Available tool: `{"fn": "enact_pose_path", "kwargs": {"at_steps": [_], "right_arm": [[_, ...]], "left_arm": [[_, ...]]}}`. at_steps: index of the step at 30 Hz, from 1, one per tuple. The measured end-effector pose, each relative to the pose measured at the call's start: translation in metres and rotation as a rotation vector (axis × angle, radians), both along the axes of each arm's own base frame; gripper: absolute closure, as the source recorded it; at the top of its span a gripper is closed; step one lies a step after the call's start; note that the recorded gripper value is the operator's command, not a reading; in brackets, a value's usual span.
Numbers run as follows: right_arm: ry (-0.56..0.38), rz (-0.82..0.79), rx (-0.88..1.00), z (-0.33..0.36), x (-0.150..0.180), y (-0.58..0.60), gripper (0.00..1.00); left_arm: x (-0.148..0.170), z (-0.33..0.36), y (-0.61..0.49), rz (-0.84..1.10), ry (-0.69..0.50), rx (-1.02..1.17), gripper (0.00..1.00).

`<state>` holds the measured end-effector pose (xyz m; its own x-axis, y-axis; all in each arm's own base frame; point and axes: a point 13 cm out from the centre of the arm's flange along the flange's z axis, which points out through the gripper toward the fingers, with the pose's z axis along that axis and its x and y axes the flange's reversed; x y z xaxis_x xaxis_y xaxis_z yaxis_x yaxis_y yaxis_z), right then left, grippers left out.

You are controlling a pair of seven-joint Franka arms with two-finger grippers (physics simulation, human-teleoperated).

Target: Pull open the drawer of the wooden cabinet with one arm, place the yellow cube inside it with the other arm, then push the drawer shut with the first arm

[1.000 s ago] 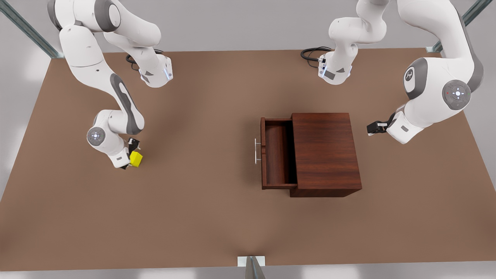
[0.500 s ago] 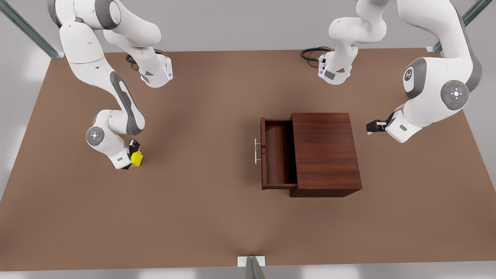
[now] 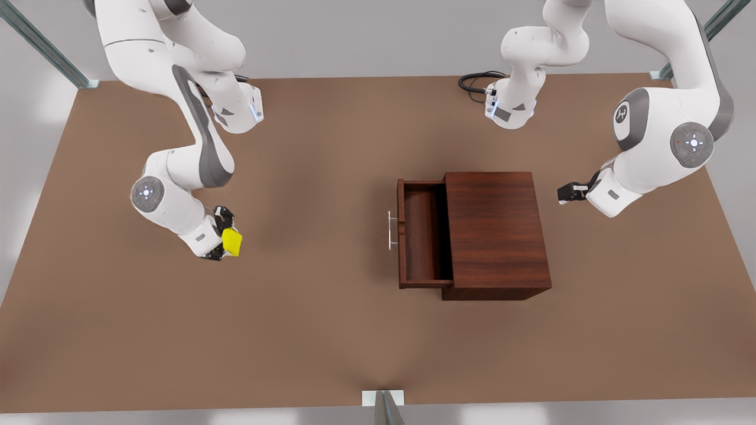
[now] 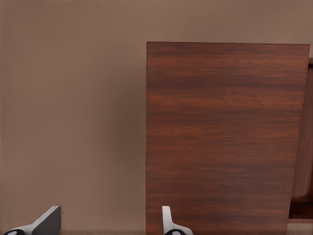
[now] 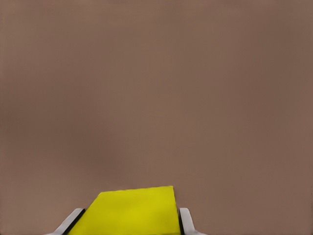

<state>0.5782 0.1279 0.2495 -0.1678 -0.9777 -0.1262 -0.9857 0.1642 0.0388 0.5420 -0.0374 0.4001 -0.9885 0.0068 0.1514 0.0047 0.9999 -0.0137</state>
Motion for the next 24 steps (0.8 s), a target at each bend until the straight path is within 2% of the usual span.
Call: {"fn": "enact_pose_path", "kwargs": {"at_steps": [7, 14, 24], "right_arm": [[0.006, 0.116, 0.046, 0.067, 0.000, 0.146, 0.40], [0.050, 0.176, 0.055, 0.086, -0.031, 0.294, 0.40], [0.056, 0.046, 0.008, 0.062, -0.051, 0.413, 0.39]], "left_arm": [[-0.002, -0.002, 0.003, 0.001, 0.008, 0.010, 0.00], [-0.005, -0.004, 0.005, 0.009, 0.018, 0.014, 0.00], [-0.006, -0.004, 0.005, 0.014, 0.020, 0.017, 0.00]]}}
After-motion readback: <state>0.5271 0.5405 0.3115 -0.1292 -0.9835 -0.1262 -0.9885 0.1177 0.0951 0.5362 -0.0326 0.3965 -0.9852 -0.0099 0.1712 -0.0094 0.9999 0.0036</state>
